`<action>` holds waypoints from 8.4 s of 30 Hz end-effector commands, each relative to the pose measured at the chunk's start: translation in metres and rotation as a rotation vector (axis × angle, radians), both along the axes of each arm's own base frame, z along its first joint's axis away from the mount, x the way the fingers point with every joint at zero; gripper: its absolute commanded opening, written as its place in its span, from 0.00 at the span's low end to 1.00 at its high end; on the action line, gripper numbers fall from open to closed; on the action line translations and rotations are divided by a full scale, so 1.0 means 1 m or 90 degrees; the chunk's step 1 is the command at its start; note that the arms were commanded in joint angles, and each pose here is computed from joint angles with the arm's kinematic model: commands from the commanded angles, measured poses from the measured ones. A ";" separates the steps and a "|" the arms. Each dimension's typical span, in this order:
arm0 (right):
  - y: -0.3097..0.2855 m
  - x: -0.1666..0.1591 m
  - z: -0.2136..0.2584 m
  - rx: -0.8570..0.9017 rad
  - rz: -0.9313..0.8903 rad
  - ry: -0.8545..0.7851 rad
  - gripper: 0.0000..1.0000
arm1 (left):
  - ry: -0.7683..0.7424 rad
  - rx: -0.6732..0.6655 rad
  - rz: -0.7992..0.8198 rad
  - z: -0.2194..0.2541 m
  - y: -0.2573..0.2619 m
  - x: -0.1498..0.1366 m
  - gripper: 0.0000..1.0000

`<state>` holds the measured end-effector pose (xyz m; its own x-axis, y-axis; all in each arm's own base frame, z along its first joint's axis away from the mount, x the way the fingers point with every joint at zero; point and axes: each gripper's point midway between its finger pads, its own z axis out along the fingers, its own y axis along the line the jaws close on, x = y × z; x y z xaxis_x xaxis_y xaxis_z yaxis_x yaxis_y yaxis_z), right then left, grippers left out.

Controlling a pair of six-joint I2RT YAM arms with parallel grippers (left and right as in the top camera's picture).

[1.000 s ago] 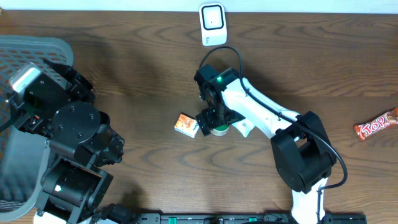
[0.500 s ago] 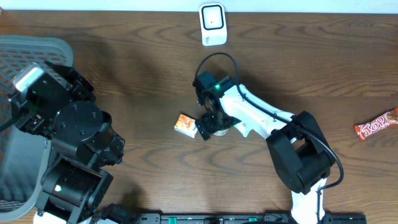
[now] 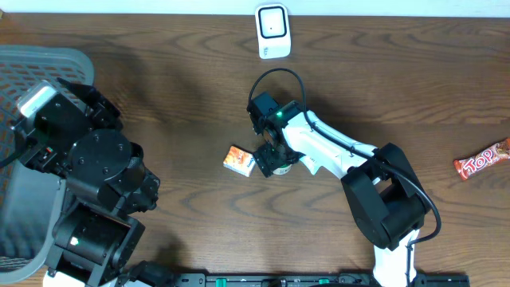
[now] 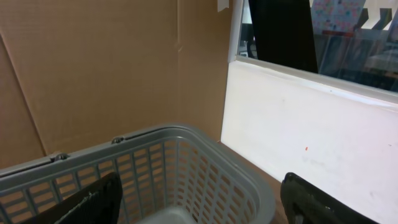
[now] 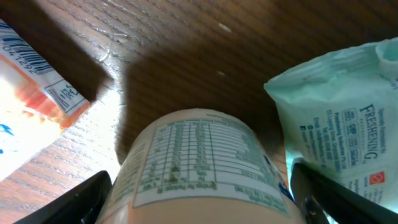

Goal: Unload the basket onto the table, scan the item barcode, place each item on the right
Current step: 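Close the right gripper around the bottle body and adjust grip, then lift the bottle and carry it to the white scanner, then move the bottle to the right edge beside the TOP bar and release, then reach the right gripper toward the light-green wipes packet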

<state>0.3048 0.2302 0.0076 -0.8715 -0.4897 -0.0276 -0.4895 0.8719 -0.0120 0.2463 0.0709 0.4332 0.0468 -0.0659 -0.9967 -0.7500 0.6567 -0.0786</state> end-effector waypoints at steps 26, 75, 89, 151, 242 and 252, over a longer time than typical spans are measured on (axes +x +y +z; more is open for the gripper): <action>0.005 -0.010 0.004 0.025 -0.192 0.043 0.50 | 0.033 0.018 0.013 -0.008 -0.003 0.010 0.82; -0.004 0.018 0.097 0.271 -0.225 0.218 0.44 | 0.033 0.018 0.013 -0.008 -0.003 0.010 0.82; -0.001 0.212 0.211 0.311 -0.123 -0.384 0.46 | 0.033 0.018 0.013 -0.008 -0.003 0.010 0.82; -0.398 0.160 0.129 -0.005 -0.711 -0.235 0.50 | 0.033 0.018 0.013 -0.008 -0.003 0.010 0.82; -0.054 0.066 0.014 0.217 0.234 0.179 0.76 | 0.033 0.018 0.013 -0.008 -0.003 0.010 0.82; -0.063 0.063 -0.004 0.214 0.224 0.184 0.78 | 0.033 0.018 0.013 -0.008 -0.003 0.010 0.82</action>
<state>0.3757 0.1726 0.0173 -0.6615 -0.7490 -0.0373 -0.6976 0.5962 0.3975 0.2589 0.0653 0.4245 0.0025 -0.0465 -0.9989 -0.7522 0.6581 -0.0325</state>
